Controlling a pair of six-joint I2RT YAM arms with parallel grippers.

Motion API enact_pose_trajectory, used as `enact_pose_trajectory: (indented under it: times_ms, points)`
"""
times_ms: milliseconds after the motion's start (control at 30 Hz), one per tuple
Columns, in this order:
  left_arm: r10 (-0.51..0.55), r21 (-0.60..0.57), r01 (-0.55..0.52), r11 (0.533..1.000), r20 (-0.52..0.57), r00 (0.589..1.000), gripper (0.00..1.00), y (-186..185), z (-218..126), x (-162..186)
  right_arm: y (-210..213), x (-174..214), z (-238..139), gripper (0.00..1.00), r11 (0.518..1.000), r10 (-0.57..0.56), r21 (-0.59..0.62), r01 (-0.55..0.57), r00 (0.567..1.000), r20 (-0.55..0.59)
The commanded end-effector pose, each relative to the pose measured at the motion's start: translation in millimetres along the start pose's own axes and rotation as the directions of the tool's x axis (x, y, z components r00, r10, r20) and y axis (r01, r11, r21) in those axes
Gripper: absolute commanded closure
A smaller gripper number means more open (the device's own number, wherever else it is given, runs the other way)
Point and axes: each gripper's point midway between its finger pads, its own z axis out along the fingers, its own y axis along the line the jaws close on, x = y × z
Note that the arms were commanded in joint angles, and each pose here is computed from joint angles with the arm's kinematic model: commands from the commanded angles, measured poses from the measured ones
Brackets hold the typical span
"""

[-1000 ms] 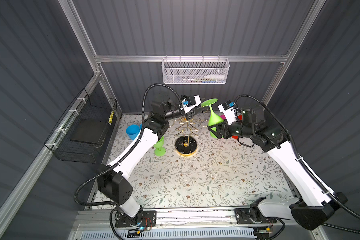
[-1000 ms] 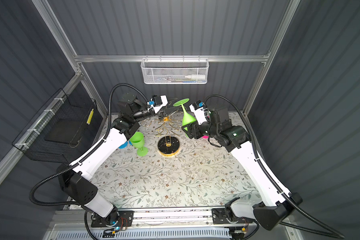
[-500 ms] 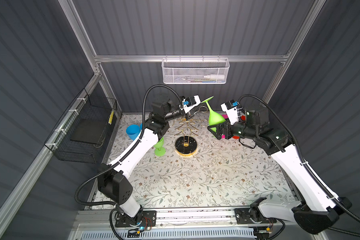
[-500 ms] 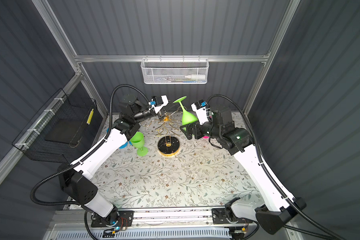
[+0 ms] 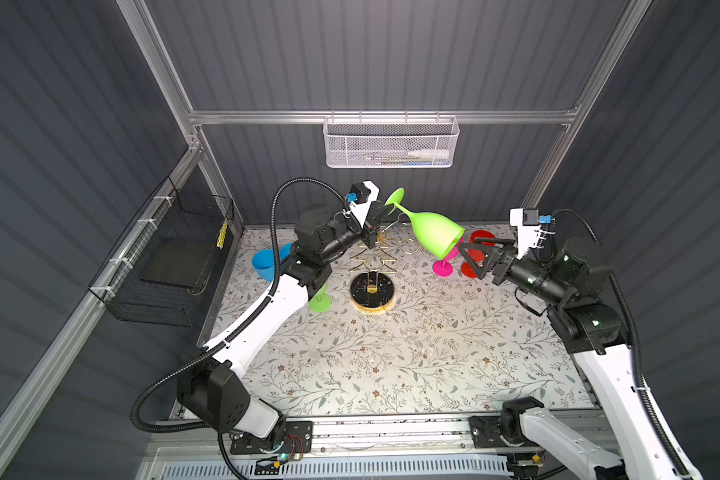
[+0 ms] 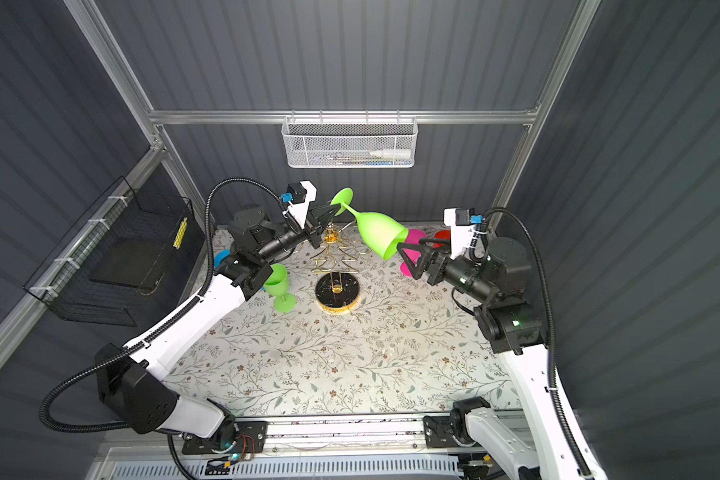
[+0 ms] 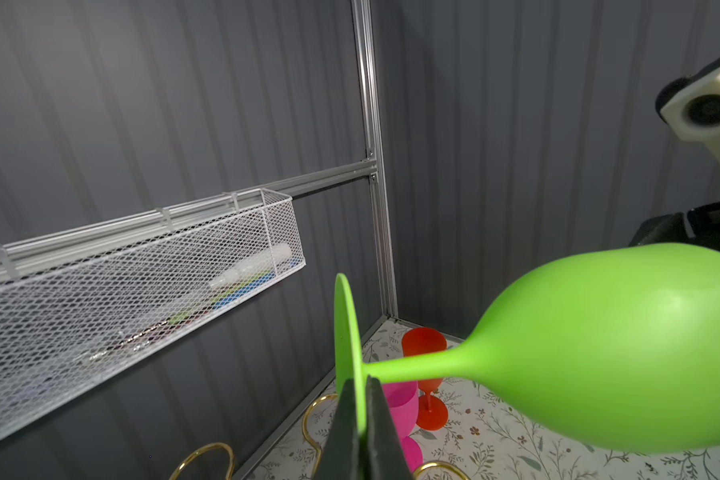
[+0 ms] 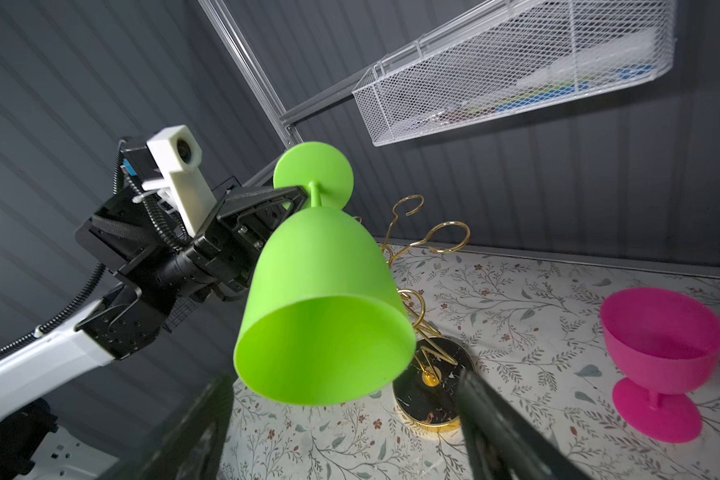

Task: Take the wine glass off the wine glass rack

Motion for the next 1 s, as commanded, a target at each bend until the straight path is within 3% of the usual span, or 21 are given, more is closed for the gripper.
enact_pose_trajectory:
  times_ms: [0, 267, 533, 967]
  points:
    - [-0.032, -0.026, 0.033, 0.999, 0.047, 0.998, 1.00, 4, -5, -15, 7, -4, 1, 0.20, 0.997, 0.037, -0.061, -0.036, 0.999, 0.018]
    - [-0.042, -0.005, 0.043, 0.999, 0.063, 0.997, 1.00, 1, -5, -23, -17, -5, 16, 0.37, 0.996, 0.088, 0.006, -0.089, 0.996, 0.030]
    - [-0.062, 0.013, 0.062, 0.998, 0.055, 0.997, 1.00, -1, -2, -17, -22, -2, 36, 0.51, 0.994, 0.108, -0.004, -0.108, 0.994, 0.023]
    - [-0.061, 0.019, 0.060, 0.998, 0.079, 0.995, 1.00, 0, 0, -28, -19, -3, 43, 0.90, 0.992, 0.122, -0.020, -0.121, 0.992, 0.017]
